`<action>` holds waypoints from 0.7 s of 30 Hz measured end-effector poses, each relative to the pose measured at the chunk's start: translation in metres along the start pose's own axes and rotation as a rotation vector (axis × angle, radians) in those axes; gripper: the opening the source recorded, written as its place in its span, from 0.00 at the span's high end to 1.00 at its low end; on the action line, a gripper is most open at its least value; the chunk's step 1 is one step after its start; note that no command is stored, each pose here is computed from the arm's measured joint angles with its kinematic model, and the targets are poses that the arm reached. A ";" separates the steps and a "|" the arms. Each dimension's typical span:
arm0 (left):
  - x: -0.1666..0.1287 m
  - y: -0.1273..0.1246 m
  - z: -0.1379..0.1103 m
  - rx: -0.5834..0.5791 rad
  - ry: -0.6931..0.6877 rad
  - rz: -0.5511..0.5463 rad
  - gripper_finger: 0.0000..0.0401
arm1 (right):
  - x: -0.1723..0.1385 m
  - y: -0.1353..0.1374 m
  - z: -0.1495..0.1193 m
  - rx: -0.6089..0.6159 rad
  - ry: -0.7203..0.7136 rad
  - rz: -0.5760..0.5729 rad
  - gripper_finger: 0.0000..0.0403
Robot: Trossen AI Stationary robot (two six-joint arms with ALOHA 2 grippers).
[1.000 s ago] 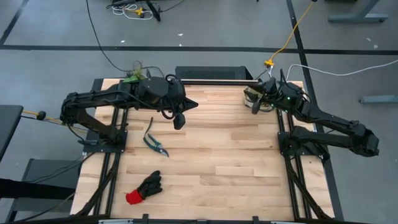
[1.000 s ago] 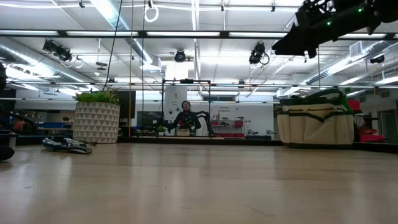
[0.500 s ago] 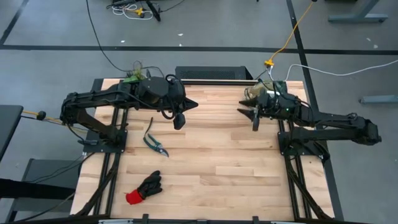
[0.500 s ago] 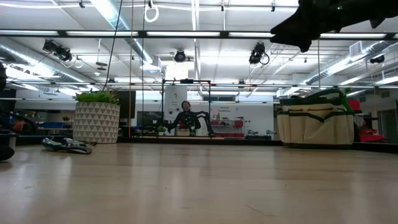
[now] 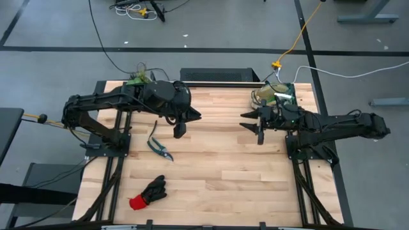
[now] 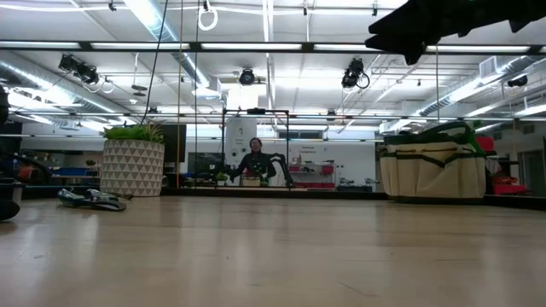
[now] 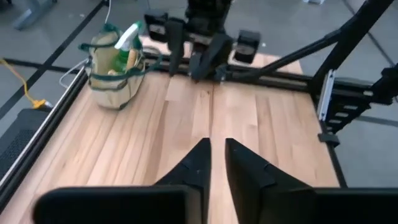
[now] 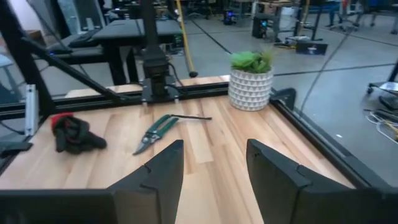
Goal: Pick & Place Garden tools in Gardening bag
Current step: Put the green shear scissors into the brown gardening bag
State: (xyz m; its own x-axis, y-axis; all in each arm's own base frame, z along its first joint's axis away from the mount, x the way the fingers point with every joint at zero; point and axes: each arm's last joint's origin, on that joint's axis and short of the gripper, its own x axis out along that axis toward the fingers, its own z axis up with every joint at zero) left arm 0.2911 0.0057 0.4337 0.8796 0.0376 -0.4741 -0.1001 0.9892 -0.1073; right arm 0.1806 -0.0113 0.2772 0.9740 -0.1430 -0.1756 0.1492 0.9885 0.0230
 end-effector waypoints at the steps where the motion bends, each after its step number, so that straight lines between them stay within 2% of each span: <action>1: 0.000 0.000 -0.002 0.001 0.016 0.002 0.84 | 0.002 0.002 0.000 -0.002 0.001 0.009 0.54; 7: -0.001 -0.009 -0.017 0.099 0.164 -0.017 0.65 | 0.012 0.008 -0.007 -0.014 0.039 -0.006 0.44; 14: -0.001 -0.018 -0.038 0.135 0.370 -0.028 0.44 | 0.018 0.009 -0.010 -0.017 0.052 -0.008 0.38; 17: -0.001 -0.020 -0.049 0.121 0.493 -0.015 0.39 | 0.019 0.009 -0.010 -0.016 0.055 -0.008 0.38; 21: 0.002 -0.023 -0.055 0.086 0.559 0.002 0.39 | 0.019 0.009 -0.010 -0.014 0.054 -0.008 0.38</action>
State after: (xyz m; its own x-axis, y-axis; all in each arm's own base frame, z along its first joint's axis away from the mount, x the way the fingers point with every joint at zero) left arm 0.2696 -0.0249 0.3868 0.4971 -0.0181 -0.8675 -0.0427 0.9981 -0.0453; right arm 0.1986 -0.0042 0.2643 0.9622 -0.1482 -0.2286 0.1541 0.9880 0.0078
